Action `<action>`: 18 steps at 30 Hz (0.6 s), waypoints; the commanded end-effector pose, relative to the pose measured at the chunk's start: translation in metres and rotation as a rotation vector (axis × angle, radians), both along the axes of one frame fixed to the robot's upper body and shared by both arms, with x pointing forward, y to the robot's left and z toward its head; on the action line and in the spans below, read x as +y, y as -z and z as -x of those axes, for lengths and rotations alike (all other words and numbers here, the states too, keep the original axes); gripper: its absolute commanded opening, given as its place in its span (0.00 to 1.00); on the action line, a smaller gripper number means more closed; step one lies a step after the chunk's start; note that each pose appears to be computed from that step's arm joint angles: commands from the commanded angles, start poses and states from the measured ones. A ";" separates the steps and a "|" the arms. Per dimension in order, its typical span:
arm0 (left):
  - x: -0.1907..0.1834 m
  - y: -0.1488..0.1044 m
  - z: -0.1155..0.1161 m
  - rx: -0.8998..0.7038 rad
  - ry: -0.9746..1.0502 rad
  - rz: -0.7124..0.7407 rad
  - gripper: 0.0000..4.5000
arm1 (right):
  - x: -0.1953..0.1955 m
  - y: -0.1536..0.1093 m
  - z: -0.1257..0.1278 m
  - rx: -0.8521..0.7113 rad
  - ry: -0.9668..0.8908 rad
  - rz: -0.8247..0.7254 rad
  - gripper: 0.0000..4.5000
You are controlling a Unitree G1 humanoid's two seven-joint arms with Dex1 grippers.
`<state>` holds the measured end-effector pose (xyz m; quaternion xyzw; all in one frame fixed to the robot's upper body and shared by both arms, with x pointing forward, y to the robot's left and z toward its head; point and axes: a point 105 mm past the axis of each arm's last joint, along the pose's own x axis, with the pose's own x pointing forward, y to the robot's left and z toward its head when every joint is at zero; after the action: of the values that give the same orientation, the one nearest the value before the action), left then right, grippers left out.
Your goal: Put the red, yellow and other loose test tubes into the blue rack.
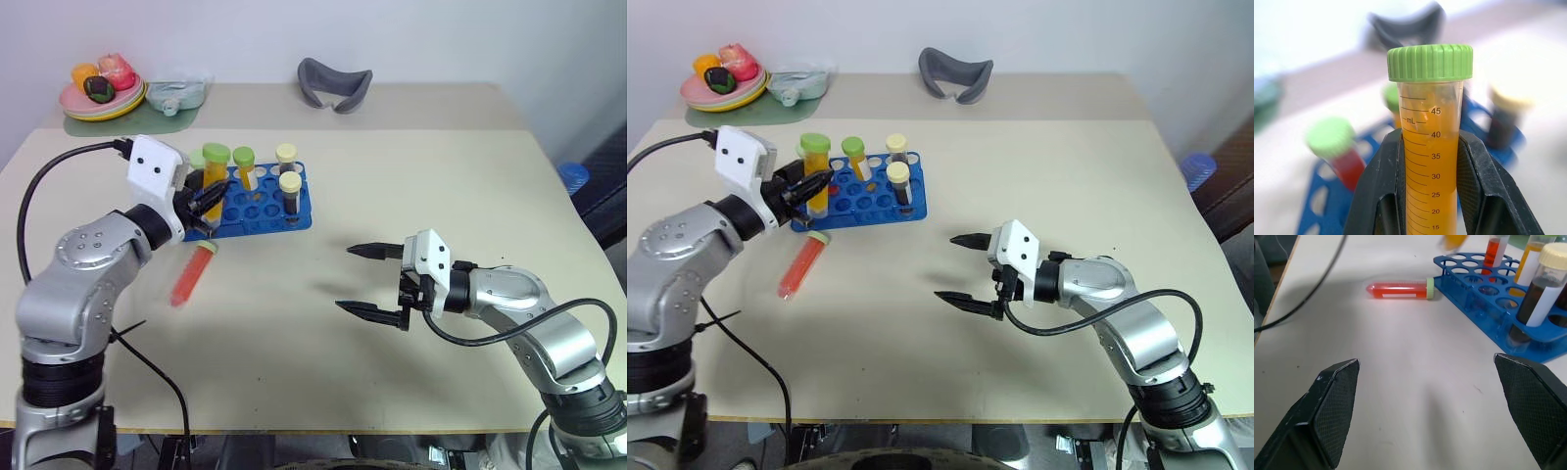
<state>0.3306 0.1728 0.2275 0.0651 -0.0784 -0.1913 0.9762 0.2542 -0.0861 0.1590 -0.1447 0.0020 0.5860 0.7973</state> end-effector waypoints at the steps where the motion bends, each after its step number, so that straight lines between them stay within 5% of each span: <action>1: 0.000 -0.006 0.001 -0.168 -0.067 0.001 0.17 | 0.005 -0.006 0.003 -0.015 -0.026 -0.018 1.00; 8: -0.009 0.016 -0.001 -0.334 -0.086 0.116 0.17 | 0.006 -0.006 0.003 -0.016 -0.005 -0.028 1.00; 18: -0.022 0.035 -0.018 -0.337 -0.040 0.145 0.17 | 0.008 -0.007 0.007 -0.012 0.018 -0.039 1.00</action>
<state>0.3511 0.1552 0.1805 0.0288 -0.2248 -0.1424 0.9635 0.2540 -0.0839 0.1550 -0.1310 0.0117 0.5697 0.8113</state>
